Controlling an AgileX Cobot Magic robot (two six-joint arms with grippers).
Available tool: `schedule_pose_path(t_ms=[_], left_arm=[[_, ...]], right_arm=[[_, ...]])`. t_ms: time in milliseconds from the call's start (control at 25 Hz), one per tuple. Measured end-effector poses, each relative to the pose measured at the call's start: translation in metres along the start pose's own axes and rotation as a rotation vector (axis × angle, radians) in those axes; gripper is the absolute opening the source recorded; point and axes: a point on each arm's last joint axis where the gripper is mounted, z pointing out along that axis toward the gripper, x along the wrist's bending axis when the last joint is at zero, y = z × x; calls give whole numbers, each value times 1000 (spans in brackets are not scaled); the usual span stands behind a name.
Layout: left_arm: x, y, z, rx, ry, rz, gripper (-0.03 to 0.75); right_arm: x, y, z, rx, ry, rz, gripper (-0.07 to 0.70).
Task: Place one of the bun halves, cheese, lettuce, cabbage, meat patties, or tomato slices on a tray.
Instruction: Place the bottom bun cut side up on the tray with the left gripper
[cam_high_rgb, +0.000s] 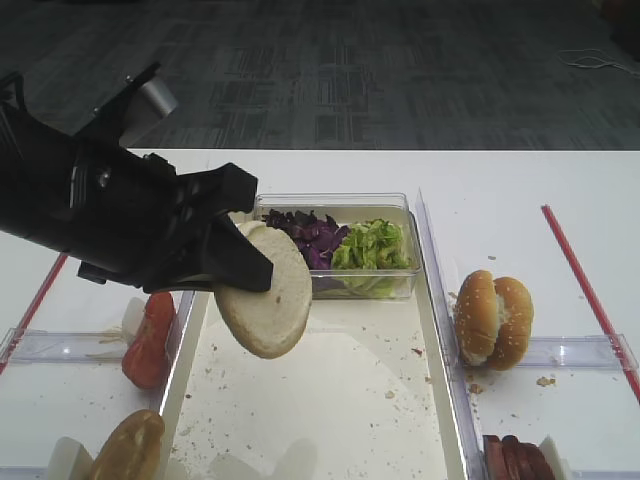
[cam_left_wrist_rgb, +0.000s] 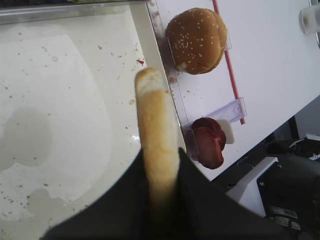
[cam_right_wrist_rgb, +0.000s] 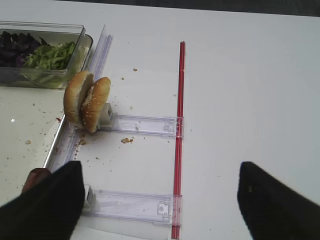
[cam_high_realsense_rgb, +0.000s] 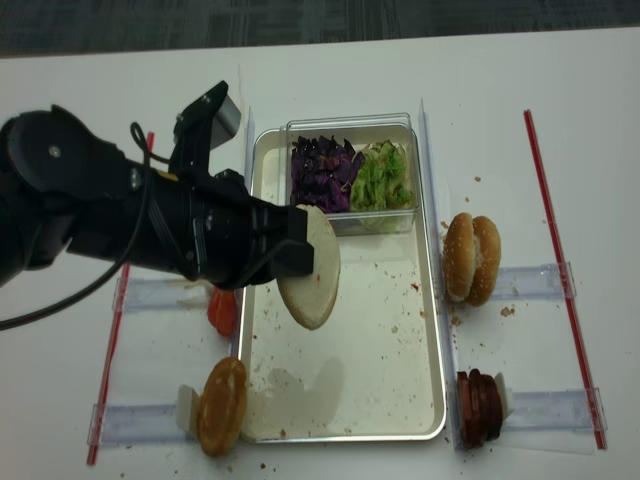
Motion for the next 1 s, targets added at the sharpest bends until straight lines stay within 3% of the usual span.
schedule_pose_path(t_ms=[360,800,1000], left_arm=[[2,1,4,7,2,-7,90],[32,6,57,138,-13,-100,89],[45,4,75,176,11,-123,88]], right_arm=[[0,0,0,0,0,0,649],[0,0,0,2,0,0,649],[0,0,0,2,0,0,649]])
